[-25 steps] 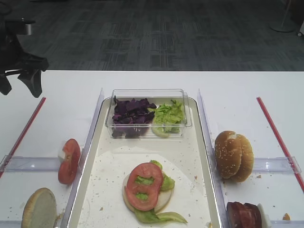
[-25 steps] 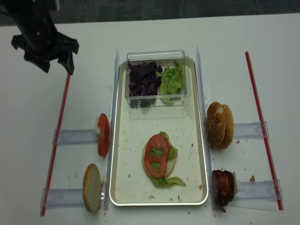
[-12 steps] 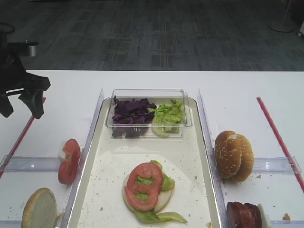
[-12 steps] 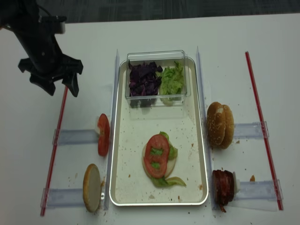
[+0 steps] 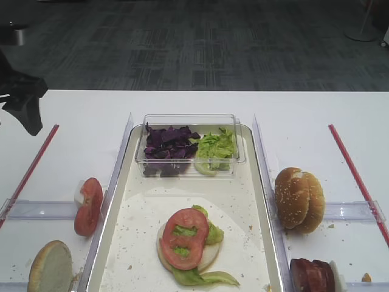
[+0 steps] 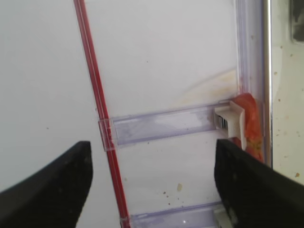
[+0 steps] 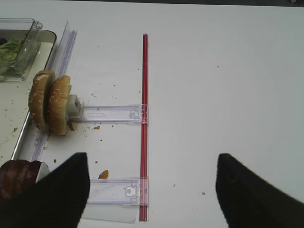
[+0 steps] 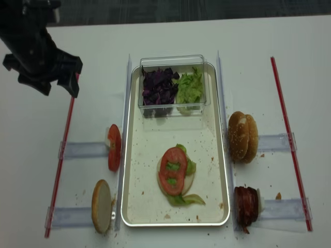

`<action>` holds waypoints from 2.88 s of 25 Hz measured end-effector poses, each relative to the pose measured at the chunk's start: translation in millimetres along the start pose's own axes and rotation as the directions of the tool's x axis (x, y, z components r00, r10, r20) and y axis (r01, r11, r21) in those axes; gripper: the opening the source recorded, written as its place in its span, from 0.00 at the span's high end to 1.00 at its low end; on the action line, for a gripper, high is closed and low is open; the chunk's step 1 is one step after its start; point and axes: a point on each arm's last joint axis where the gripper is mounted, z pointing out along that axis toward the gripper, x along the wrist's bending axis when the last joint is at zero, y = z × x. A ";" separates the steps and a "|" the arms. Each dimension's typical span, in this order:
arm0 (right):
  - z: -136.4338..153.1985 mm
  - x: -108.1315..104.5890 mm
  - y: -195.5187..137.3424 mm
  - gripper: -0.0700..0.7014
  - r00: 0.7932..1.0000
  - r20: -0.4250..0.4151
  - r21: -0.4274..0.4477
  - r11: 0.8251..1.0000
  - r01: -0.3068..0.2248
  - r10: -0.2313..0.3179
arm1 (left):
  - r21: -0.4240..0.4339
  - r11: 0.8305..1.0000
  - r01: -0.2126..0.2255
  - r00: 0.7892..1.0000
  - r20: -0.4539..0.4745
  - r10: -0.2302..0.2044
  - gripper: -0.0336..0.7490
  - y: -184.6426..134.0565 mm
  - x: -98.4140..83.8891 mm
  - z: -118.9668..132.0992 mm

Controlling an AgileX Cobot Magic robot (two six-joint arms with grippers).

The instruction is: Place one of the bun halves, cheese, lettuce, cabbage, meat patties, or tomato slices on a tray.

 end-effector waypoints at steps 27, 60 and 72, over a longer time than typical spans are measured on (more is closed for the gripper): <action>0.0 0.0 0.0 0.17 1.000 0.000 0.000 1.000 0.000 0.000 | -0.296 0.955 -0.014 1.000 -0.024 0.008 0.33 -228.7 -20.3 -50.8; 0.0 0.0 0.0 0.17 1.000 0.000 0.000 1.000 0.000 0.000 | -0.708 0.705 0.041 0.997 -0.013 -0.071 0.33 -335.3 -25.9 -34.1; 0.0 0.0 0.0 0.17 1.000 0.000 0.000 1.000 -0.002 0.002 | -0.742 0.670 0.040 0.997 -0.012 -0.072 0.33 -342.2 -26.3 -34.5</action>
